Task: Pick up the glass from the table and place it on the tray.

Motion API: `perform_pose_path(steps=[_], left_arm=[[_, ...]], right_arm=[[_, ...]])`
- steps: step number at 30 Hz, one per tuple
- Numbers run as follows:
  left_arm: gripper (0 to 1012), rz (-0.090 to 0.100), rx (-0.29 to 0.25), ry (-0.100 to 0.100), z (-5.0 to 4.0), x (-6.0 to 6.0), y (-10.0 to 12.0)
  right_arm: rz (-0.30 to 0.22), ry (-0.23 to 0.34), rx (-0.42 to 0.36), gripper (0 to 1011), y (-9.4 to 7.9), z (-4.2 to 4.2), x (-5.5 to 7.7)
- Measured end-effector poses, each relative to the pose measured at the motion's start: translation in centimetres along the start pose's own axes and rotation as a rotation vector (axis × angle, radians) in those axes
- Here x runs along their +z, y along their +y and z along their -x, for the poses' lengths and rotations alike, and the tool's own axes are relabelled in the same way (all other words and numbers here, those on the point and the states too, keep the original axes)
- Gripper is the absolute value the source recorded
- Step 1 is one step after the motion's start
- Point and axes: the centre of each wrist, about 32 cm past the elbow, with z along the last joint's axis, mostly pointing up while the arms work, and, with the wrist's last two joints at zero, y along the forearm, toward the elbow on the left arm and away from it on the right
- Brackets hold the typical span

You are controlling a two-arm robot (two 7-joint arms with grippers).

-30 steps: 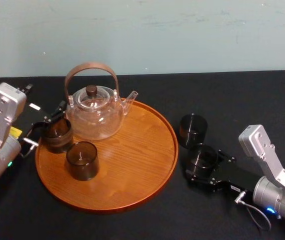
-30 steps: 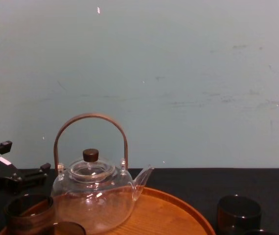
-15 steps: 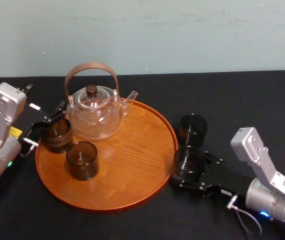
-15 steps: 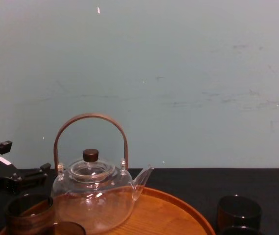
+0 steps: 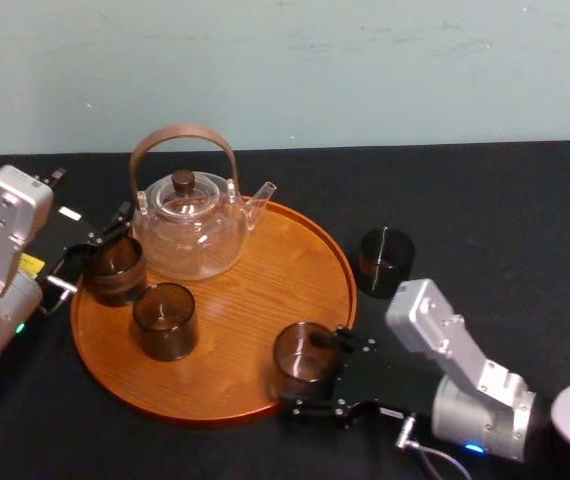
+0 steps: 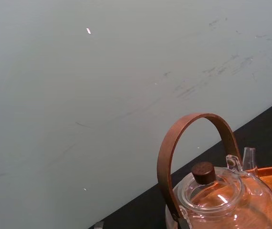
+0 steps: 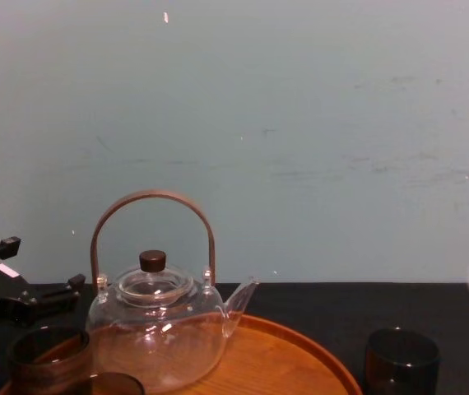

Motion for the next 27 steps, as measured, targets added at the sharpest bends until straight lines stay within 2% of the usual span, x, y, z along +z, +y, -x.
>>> perform_pose_path(steps=[8,19,27], left_arm=[[1001,0.000,0.000,0.000,0.00,0.0,0.0],[1001,0.000,0.000,0.000,0.00,0.0,0.0],[1001,0.000,0.000,0.000,0.00,0.0,0.0]], right_arm=[[0.002,-0.016,0.029,905,2.0,0.21,0.9],[0.001,-0.007,0.016,905,3.7,-1.17,1.6],[0.002,0.016,0.007,905,4.4,-1.95,1.6]])
